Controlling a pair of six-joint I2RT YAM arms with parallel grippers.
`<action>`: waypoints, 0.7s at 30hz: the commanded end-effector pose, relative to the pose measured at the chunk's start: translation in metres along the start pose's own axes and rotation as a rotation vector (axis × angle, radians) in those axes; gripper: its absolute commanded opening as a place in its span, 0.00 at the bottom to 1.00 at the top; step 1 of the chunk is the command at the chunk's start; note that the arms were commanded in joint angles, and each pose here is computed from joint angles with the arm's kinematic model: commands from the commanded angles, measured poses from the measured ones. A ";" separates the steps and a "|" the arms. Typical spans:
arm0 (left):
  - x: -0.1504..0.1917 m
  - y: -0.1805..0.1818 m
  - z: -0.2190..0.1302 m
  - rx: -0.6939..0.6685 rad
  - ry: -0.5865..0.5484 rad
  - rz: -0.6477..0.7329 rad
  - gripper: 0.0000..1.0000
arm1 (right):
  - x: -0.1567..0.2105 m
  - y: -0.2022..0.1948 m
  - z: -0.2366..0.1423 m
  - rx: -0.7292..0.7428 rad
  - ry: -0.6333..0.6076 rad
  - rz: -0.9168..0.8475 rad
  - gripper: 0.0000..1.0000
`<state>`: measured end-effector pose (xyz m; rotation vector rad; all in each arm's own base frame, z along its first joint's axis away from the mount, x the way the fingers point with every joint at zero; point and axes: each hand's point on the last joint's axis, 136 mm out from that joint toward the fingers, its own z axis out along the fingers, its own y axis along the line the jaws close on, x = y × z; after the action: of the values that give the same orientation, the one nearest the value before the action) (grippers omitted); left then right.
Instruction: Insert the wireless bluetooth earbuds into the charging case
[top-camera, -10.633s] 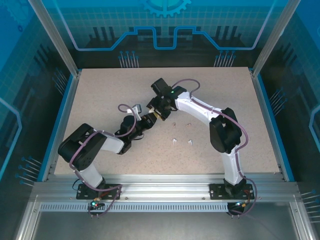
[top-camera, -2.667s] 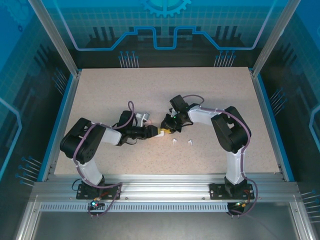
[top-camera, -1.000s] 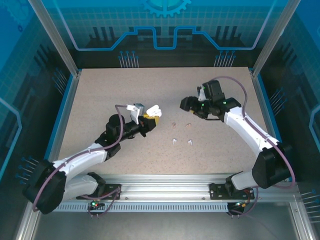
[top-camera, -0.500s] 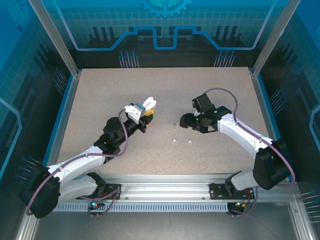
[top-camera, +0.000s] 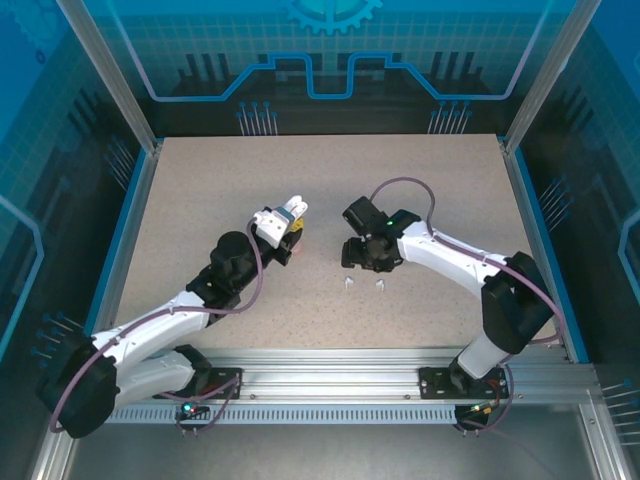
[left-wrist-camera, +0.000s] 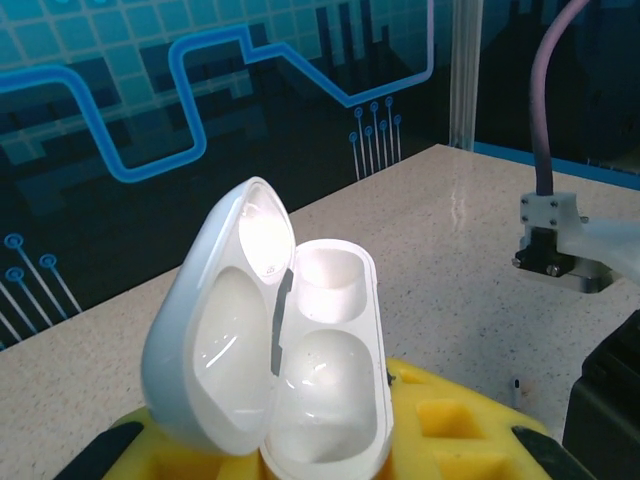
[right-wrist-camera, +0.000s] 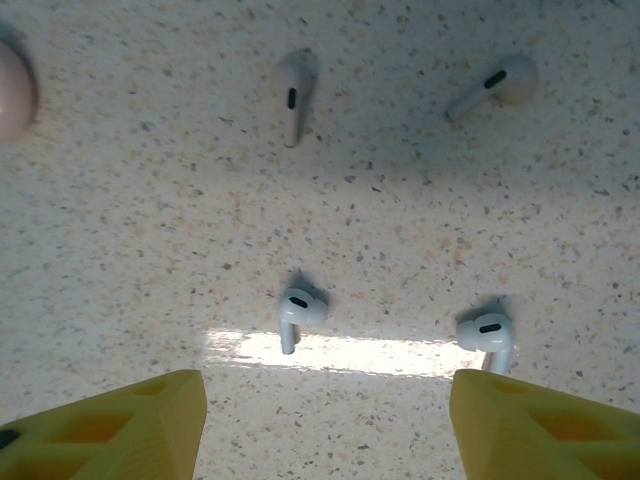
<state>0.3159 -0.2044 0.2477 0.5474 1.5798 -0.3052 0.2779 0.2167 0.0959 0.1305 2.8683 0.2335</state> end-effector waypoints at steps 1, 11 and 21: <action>-0.009 0.010 -0.006 -0.057 0.003 -0.075 0.00 | 0.006 -0.011 0.004 0.091 0.024 0.028 0.65; 0.001 0.011 -0.009 -0.067 0.027 -0.196 0.00 | 0.031 0.006 0.041 0.143 0.157 0.098 0.62; -0.006 0.013 -0.011 -0.073 0.004 -0.205 0.00 | 0.033 0.013 0.062 0.212 0.202 0.192 0.57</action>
<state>0.3145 -0.1911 0.2397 0.3667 1.6886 -0.3863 0.2698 0.2406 0.0312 0.3867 3.0534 0.0252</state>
